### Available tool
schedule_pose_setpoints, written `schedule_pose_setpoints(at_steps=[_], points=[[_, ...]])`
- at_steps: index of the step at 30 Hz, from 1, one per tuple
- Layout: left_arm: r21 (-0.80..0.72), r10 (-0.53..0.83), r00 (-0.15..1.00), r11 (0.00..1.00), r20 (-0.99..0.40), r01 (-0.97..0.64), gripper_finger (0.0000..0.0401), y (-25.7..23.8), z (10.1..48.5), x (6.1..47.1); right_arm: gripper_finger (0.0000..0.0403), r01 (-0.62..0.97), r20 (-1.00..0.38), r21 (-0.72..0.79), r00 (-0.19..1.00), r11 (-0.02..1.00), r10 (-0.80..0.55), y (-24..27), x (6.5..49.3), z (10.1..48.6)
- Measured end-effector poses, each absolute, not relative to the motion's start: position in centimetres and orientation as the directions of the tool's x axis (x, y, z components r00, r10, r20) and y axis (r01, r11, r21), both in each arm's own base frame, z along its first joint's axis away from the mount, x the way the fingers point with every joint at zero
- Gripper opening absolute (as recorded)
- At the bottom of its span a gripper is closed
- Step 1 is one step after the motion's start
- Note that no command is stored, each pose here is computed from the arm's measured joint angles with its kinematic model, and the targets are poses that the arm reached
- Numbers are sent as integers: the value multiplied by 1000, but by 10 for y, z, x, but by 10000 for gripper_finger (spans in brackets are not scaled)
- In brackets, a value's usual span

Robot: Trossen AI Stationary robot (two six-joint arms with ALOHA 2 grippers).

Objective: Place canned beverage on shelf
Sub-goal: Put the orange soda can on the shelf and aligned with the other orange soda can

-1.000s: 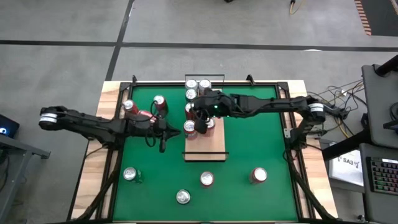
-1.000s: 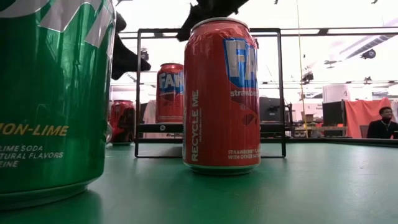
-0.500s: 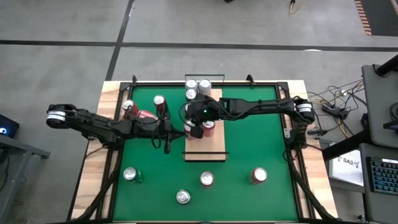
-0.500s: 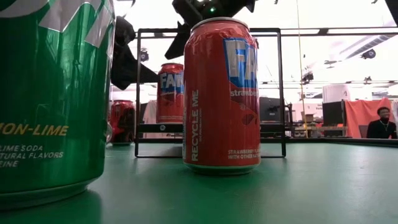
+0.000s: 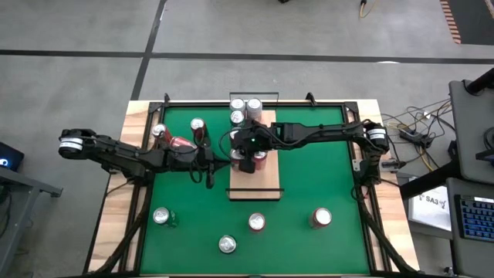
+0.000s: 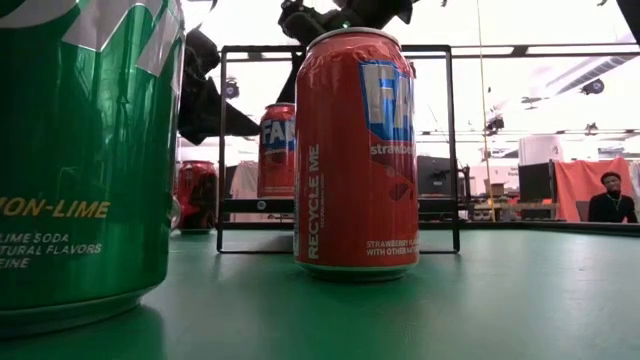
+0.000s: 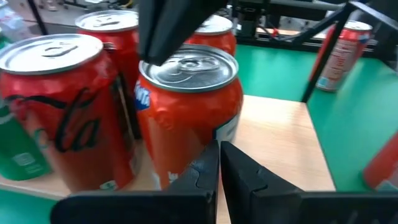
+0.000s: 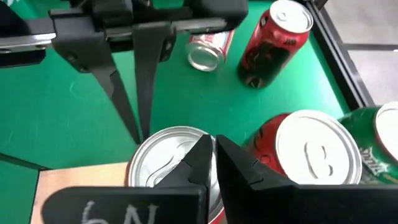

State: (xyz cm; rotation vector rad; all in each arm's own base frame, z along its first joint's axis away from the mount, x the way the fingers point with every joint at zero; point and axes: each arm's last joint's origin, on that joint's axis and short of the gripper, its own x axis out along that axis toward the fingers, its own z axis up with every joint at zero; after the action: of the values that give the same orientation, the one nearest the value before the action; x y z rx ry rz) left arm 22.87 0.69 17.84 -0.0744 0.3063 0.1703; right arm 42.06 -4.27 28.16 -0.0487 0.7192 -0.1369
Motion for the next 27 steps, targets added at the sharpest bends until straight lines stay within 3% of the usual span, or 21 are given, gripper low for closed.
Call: schedule_pose_setpoints(at_steps=[12,19,27], points=[[-17,311,904,944,-293,-330,0,11,180,227,12,143,-675,-60,723,988,-146,-43,419,281],[-73,103,953,989,-285,-129,0,3,182,228,12,136,-693,-72,705,988,-147,-42,416,300],[-93,68,969,991,-238,-92,0,-4,185,231,12,183,-732,-134,645,974,-221,-45,410,306]])
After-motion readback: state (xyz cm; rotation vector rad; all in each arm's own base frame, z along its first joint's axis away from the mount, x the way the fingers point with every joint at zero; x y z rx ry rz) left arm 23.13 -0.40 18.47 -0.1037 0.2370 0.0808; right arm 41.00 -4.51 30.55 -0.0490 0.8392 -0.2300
